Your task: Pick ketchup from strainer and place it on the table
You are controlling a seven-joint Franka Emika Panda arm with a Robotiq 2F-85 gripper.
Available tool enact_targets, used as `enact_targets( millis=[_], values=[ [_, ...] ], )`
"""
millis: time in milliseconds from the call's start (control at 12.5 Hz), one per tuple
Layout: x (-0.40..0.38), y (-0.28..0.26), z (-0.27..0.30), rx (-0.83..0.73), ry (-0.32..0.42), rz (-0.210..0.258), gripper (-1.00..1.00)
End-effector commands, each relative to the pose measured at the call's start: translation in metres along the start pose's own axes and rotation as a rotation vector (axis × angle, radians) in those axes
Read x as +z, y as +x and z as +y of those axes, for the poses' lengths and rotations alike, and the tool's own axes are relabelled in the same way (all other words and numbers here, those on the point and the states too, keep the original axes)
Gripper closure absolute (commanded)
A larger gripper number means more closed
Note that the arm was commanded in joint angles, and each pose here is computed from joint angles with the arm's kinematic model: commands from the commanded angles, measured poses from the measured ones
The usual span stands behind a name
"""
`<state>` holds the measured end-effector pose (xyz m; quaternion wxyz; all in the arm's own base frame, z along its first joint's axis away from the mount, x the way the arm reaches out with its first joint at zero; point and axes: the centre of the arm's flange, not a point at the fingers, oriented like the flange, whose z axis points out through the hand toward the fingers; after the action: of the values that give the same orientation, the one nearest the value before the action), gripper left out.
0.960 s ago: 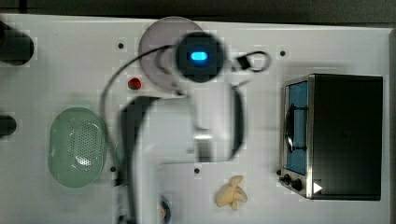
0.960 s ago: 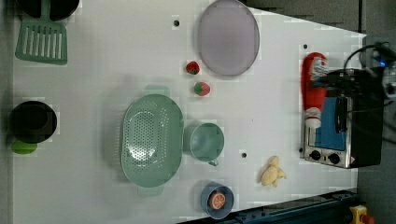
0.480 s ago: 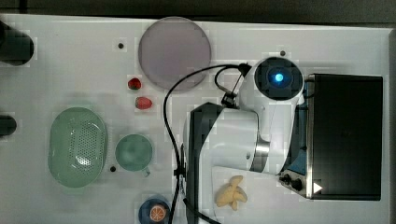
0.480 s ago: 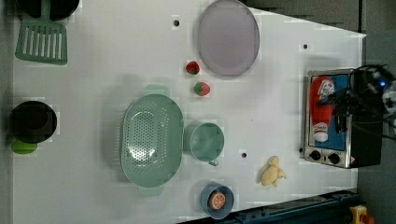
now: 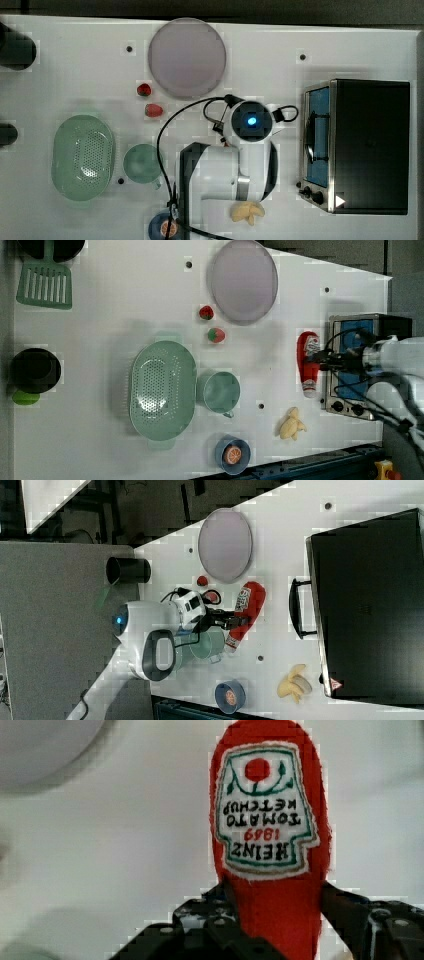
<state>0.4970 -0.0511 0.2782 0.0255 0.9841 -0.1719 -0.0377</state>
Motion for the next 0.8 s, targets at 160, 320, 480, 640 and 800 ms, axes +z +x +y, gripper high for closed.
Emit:
enact_targets(
  millis=[160, 320, 480, 640, 800],
  values=[
    [0.043, 0.002, -0.011, -0.041, 0.026, 0.009, -0.19],
    [0.052, 0.004, -0.014, -0.046, 0.036, 0.022, -0.61],
    [0.041, 0.009, -0.016, -0.043, 0.040, 0.045, -1.00],
    [0.003, 0.020, -0.018, -0.014, 0.043, 0.089, -1.00],
    [-0.051, 0.032, -0.023, 0.081, 0.038, 0.105, -1.00]
  ],
)
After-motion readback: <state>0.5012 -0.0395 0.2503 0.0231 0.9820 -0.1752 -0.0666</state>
